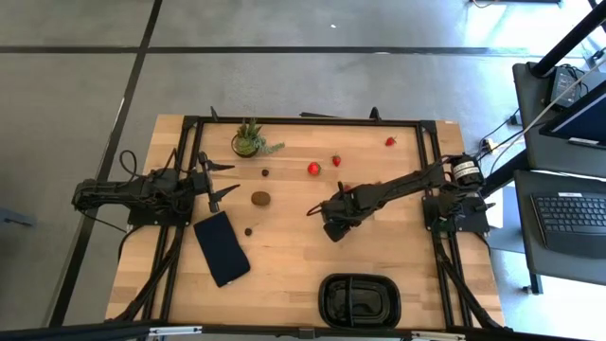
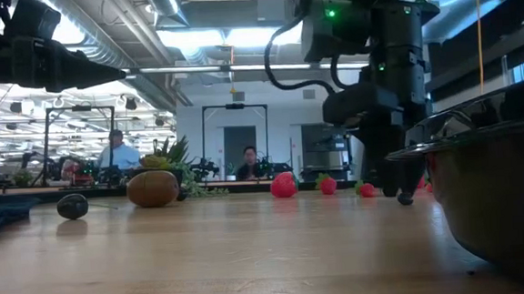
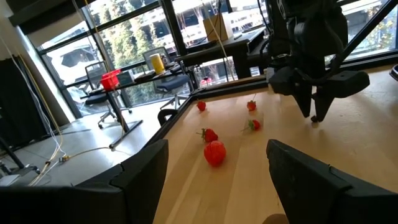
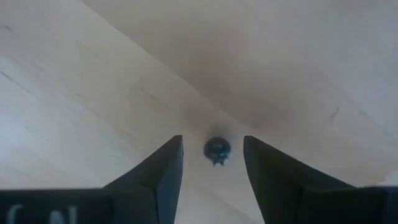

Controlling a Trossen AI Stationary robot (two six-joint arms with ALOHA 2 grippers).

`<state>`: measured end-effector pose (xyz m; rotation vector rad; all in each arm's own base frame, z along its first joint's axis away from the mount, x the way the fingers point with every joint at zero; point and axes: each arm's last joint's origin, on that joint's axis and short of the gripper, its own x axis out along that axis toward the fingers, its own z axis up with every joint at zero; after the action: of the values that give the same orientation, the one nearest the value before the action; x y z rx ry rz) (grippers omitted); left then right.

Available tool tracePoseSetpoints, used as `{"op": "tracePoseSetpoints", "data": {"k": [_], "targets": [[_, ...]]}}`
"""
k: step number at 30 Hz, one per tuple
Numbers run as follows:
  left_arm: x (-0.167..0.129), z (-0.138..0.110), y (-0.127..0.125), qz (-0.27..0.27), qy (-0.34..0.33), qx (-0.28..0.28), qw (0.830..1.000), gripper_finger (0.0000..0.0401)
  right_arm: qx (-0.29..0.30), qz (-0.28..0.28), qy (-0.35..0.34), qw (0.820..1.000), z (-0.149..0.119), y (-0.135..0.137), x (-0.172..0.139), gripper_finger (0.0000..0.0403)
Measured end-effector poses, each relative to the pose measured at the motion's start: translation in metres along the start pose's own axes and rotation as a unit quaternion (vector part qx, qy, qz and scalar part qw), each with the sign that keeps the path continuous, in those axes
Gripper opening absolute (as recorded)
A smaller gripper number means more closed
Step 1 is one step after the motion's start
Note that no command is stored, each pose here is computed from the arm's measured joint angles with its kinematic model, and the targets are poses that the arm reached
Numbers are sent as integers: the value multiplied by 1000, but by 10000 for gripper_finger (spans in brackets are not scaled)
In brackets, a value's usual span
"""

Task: Pick and placing Produce into tupperware
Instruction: Put the blueberry into the black container

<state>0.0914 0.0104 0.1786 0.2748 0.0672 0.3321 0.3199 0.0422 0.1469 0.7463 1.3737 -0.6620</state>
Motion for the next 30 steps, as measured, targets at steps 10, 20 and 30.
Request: {"op": "tracePoseSetpoints", "data": {"k": [10, 20, 30], "targets": [[0, 0, 0, 0, 0, 0, 1000, 265, -1, -5, 18, 1000, 0, 2, 10, 172], [0, 0, 0, 0, 0, 0, 1000, 265, -1, -7, 19, 1000, 0, 1, 10, 157], [0, 0, 0, 0, 0, 0, 1000, 265, -2, -8, 20, 1000, 0, 1, 11, 72]]}}
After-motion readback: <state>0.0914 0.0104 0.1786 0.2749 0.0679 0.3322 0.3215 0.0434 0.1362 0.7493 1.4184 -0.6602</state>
